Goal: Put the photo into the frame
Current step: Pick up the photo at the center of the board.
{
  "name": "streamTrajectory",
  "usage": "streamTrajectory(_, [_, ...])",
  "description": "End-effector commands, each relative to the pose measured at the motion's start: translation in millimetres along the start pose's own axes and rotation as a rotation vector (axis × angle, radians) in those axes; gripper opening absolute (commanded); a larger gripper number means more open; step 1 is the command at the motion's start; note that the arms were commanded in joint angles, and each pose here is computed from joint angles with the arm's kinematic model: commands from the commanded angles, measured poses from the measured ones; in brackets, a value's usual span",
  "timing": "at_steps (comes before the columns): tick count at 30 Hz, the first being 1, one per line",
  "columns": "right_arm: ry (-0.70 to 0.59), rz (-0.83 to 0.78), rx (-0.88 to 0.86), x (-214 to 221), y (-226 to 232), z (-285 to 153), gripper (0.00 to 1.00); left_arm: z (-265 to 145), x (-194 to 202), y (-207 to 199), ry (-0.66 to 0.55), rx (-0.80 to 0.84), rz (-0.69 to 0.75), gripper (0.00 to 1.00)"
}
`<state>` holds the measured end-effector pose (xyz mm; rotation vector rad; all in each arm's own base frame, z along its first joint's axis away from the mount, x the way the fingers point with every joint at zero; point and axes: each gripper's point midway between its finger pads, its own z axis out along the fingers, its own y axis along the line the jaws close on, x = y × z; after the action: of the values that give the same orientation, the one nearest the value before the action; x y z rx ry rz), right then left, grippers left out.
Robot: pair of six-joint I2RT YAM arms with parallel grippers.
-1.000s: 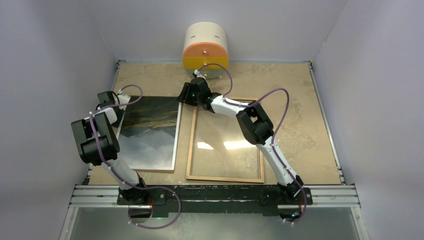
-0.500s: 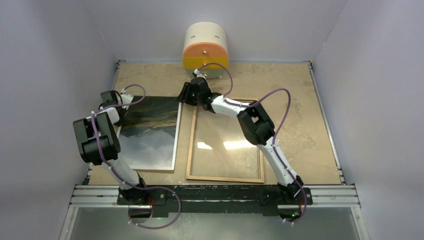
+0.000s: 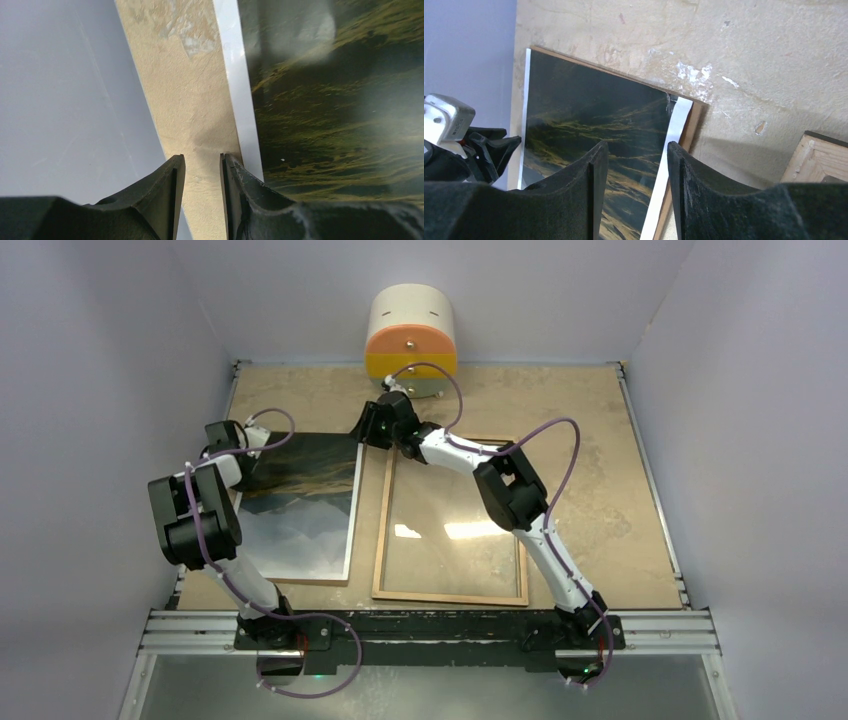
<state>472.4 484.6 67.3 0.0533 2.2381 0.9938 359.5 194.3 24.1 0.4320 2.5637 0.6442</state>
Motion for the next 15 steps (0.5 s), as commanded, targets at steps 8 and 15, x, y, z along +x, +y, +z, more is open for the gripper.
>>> streamTrajectory(8, [0.024,0.014,0.006,9.2,-2.6,5.6,0.49,7.1,19.4,-61.6,0.047,0.192,0.027,0.36])
streamTrajectory(15, [0.068,0.032,0.021,22.5,-10.9,8.1,0.49,5.9,17.1,-70.4,0.041,0.21,0.04,0.36])
